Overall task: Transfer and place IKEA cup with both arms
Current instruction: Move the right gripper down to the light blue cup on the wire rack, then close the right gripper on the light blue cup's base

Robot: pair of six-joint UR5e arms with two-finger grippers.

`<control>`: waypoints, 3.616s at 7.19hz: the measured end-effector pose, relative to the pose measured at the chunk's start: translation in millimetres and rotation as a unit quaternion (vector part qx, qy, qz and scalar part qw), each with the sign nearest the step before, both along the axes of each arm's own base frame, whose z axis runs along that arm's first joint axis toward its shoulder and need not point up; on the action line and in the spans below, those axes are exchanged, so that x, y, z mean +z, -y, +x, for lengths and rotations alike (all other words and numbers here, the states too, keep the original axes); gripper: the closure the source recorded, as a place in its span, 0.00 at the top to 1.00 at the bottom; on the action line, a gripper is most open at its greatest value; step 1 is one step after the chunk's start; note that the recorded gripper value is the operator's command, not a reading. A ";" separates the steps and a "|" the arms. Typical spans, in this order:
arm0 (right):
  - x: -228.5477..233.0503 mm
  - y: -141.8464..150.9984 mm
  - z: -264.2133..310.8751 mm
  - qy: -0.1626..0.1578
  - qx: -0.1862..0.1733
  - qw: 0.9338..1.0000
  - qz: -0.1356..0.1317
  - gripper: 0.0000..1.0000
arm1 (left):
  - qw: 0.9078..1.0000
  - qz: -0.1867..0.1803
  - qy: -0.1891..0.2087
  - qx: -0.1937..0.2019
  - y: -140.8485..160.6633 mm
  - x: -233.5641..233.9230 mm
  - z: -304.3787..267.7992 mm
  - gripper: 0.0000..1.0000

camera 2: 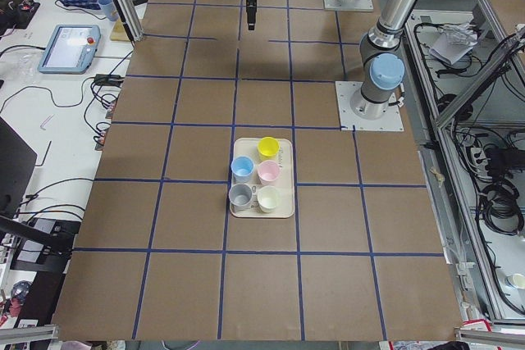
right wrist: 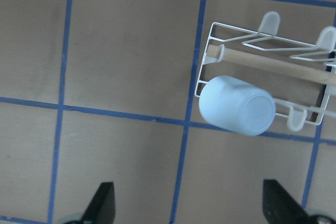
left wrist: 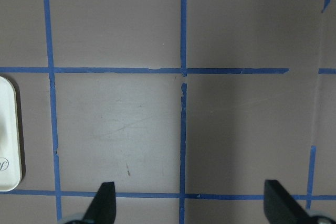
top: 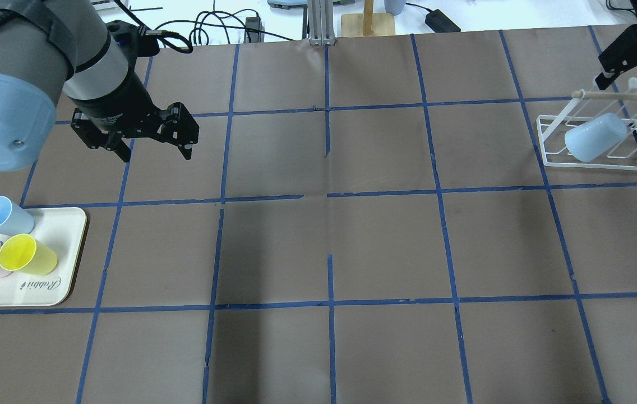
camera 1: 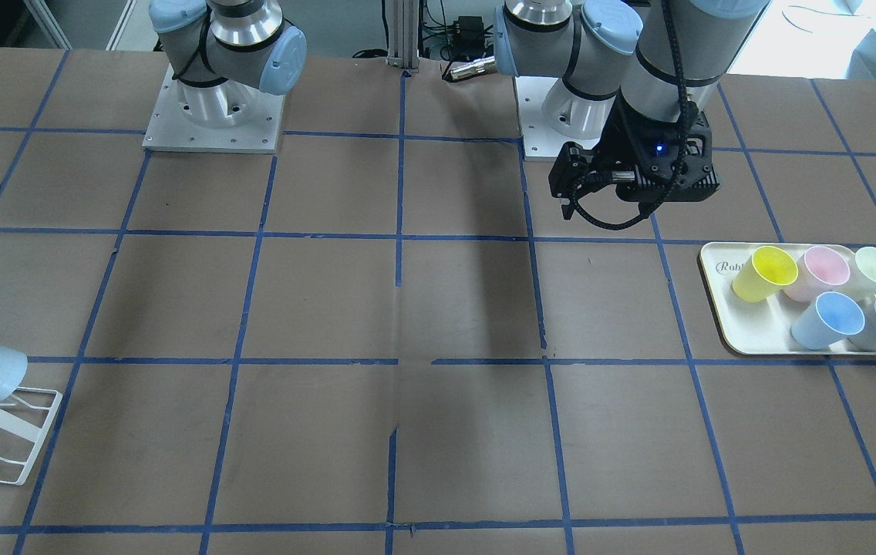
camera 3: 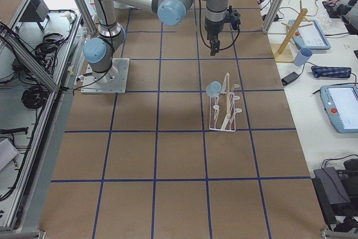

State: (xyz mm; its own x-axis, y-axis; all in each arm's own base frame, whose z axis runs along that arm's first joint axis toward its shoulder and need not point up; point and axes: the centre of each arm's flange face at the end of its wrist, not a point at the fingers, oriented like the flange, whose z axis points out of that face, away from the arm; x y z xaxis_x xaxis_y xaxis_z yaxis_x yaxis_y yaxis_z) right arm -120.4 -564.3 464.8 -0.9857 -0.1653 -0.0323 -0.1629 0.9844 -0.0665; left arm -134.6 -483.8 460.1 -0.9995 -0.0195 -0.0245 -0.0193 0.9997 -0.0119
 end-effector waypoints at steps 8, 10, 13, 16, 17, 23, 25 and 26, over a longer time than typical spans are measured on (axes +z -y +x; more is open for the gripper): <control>-149.8 30.7 -83.2 0.039 0.135 0.990 -0.023 1.00 | 1.000 0.000 0.000 0.000 -0.3 -1.6 0.3 1.00; -150.6 32.2 -83.3 0.038 0.133 0.990 -0.024 1.00 | 1.000 0.000 0.000 0.001 -0.1 -1.4 0.9 1.00; -146.3 34.0 -79.9 0.035 0.136 0.990 -0.027 1.00 | 1.000 -0.002 0.000 0.001 0.6 -1.5 1.3 1.00; -159.3 37.8 -78.2 0.051 0.145 0.988 -0.029 1.00 | 1.000 -0.005 0.000 0.002 0.8 0.0 1.5 1.00; -165.0 39.4 -78.8 0.055 0.148 0.987 -0.028 1.00 | 1.000 -0.005 -0.001 0.002 0.8 0.2 1.4 1.00; -177.1 42.3 -80.3 0.059 0.152 0.986 -0.024 0.73 | 1.000 -0.006 0.000 0.003 1.2 1.2 2.2 1.00; -174.2 41.8 -80.2 0.057 0.152 0.986 -0.025 0.58 | 1.000 -0.007 0.000 0.003 1.3 1.3 2.1 1.00; -173.3 41.8 -80.4 0.056 0.152 0.986 -0.024 0.56 | 1.000 -0.007 0.000 0.003 1.4 1.3 2.0 1.00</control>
